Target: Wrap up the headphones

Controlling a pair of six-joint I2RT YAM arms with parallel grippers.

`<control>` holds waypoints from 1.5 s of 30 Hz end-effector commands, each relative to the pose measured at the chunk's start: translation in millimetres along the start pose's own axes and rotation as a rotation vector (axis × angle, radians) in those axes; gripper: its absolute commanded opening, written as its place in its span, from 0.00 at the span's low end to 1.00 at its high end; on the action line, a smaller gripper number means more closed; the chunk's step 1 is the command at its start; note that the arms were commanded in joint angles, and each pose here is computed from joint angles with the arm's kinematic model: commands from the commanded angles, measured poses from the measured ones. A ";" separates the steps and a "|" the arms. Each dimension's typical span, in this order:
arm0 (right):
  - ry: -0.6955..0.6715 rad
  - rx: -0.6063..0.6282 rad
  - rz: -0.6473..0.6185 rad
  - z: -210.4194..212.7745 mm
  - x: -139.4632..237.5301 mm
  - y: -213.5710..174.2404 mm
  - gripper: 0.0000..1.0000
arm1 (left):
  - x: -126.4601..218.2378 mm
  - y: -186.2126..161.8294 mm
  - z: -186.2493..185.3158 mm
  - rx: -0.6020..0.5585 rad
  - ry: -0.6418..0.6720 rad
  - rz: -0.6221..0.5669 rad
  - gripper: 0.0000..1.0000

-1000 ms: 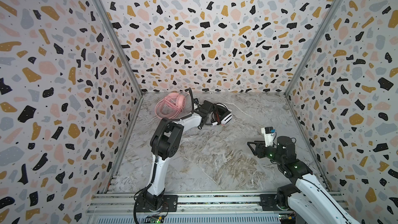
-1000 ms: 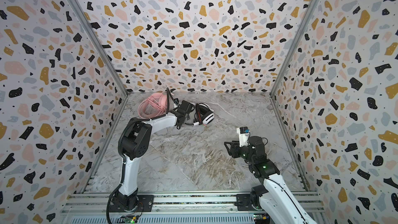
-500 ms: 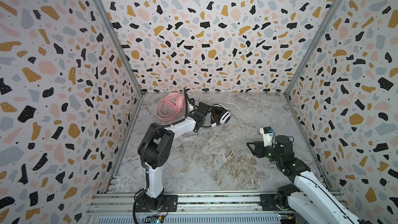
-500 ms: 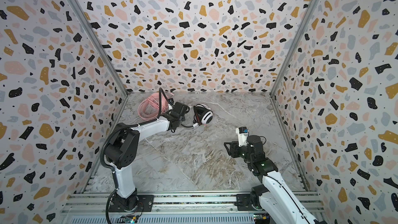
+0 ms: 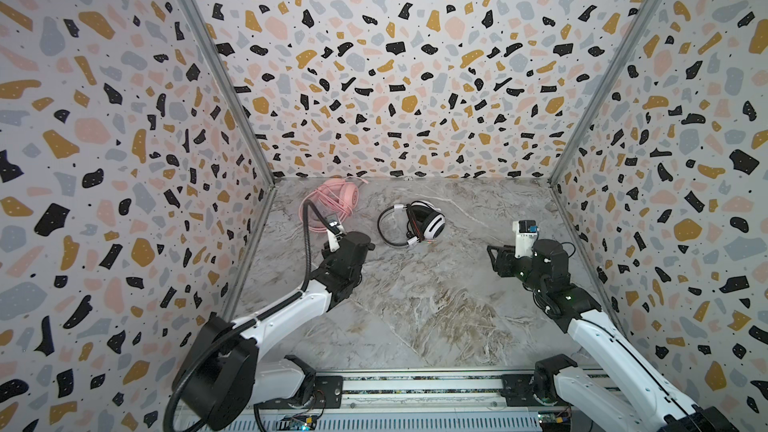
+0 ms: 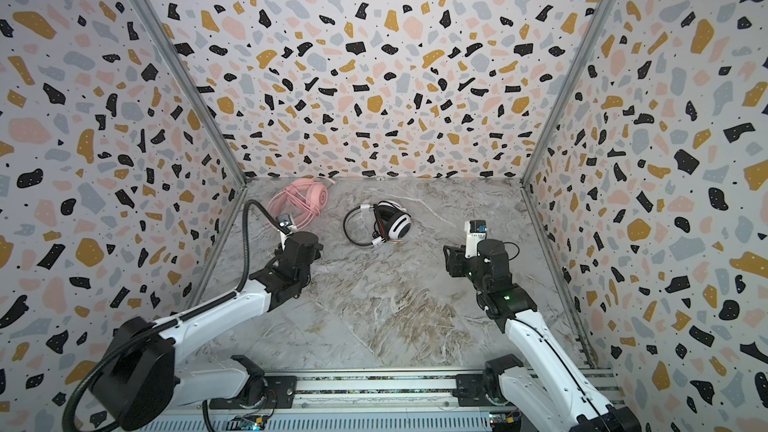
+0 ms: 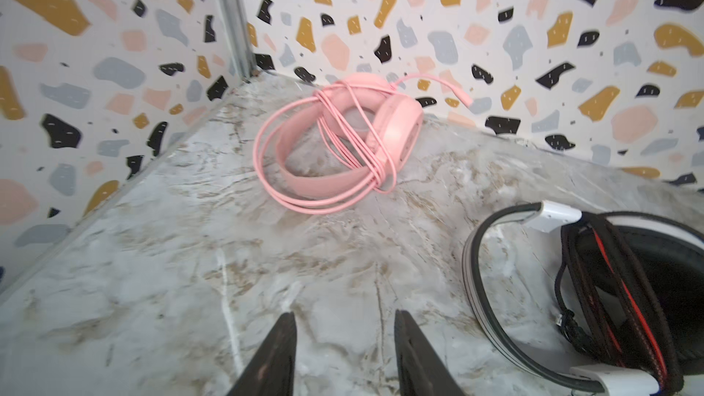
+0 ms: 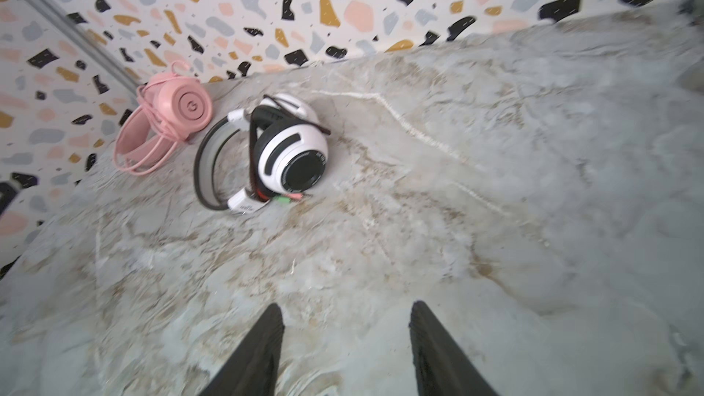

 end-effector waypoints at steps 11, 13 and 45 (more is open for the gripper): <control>-0.428 0.085 -0.574 -54.9 3.7 19.5 0.76 | 2.6 -15.1 93.4 0.072 0.361 -0.144 0.78; -0.457 0.094 -0.588 -65.3 -0.7 11.1 0.78 | 3.3 -20.2 96.1 0.036 0.347 -0.163 0.88; -0.274 0.328 -0.587 -79.8 -32.5 -57.8 0.99 | -38.2 -56.4 99.3 -0.120 0.168 -0.294 1.00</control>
Point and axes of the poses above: each gripper's point midway between its finger pads, its own x axis back along the fingers, its own z axis along the line the jaws close on, y = z × x, the point moved 8 cm from there along x, back along the fingers, and after that the axes turned 9 degrees about -x, right-handed, at the moved point
